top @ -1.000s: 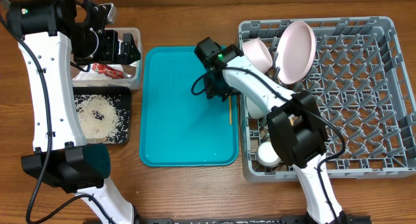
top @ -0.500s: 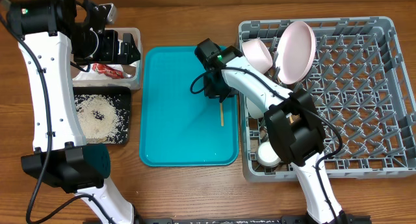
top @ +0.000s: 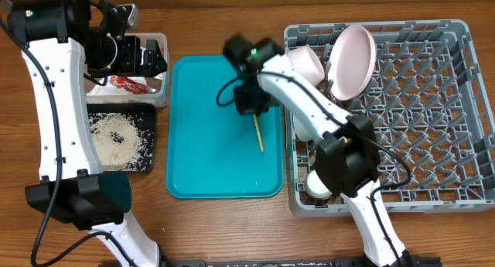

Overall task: Sort waste into correct bins and load items into the dishwasher
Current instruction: 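Place the second chopstick upright in the dish rack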

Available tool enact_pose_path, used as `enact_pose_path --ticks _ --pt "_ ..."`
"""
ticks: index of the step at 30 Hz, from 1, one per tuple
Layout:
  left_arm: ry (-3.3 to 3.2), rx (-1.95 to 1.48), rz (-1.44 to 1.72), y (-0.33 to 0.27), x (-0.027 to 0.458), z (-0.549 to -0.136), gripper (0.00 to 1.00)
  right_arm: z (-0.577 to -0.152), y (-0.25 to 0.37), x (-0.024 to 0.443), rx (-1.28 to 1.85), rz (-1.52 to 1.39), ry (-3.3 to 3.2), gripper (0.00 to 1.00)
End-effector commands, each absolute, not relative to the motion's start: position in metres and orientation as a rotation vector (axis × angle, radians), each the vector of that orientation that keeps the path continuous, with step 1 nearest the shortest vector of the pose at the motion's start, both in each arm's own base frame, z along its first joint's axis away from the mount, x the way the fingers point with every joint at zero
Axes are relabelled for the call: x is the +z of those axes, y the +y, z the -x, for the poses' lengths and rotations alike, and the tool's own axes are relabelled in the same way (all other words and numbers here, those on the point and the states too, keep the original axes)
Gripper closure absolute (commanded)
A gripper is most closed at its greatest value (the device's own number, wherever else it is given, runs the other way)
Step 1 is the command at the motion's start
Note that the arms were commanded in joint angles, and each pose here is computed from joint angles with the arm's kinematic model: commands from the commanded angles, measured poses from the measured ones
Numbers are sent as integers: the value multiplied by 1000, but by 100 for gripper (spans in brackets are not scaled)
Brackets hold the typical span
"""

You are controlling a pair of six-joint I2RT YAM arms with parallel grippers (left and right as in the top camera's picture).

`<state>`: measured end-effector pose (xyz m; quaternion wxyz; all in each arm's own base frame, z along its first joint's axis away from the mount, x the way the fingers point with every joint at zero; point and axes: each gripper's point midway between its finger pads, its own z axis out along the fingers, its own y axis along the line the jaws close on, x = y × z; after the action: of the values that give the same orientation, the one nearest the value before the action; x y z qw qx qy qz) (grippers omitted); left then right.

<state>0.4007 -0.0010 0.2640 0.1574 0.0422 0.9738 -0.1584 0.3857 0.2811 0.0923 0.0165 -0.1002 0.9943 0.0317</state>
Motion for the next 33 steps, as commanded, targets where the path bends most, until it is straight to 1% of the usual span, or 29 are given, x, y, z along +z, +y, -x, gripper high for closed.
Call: enact_pose_path --ticks 1,4,9,12,14,18,22,30,33 --pt "2738 -451 -154 -5 279 -400 0 -398 265 185 110 321 2896 96" --pt "2738 -451 -154 -5 279 -400 0 -391 237 234 55 269 2816 96" --pt "2738 -451 -154 -5 279 -400 0 -382 217 281 96 227 2719 96" --pt "2738 -451 -154 -5 279 -400 0 -373 200 294 71 198 2699 96" --pt "2738 -451 -154 -5 279 -400 0 -364 181 295 22 168 2710 96" --pt "2738 -451 -154 -5 279 -400 0 -347 128 276 -143 62 2788 96" --pt "2738 -451 -154 -5 279 -400 0 -333 82 238 -275 -50 2899 96" --pt "2738 -451 -154 -5 279 -400 0 -323 43 147 -385 -127 3050 96" --pt "2738 -451 -154 -5 279 -400 0 -317 39 130 -385 -147 3080 96"
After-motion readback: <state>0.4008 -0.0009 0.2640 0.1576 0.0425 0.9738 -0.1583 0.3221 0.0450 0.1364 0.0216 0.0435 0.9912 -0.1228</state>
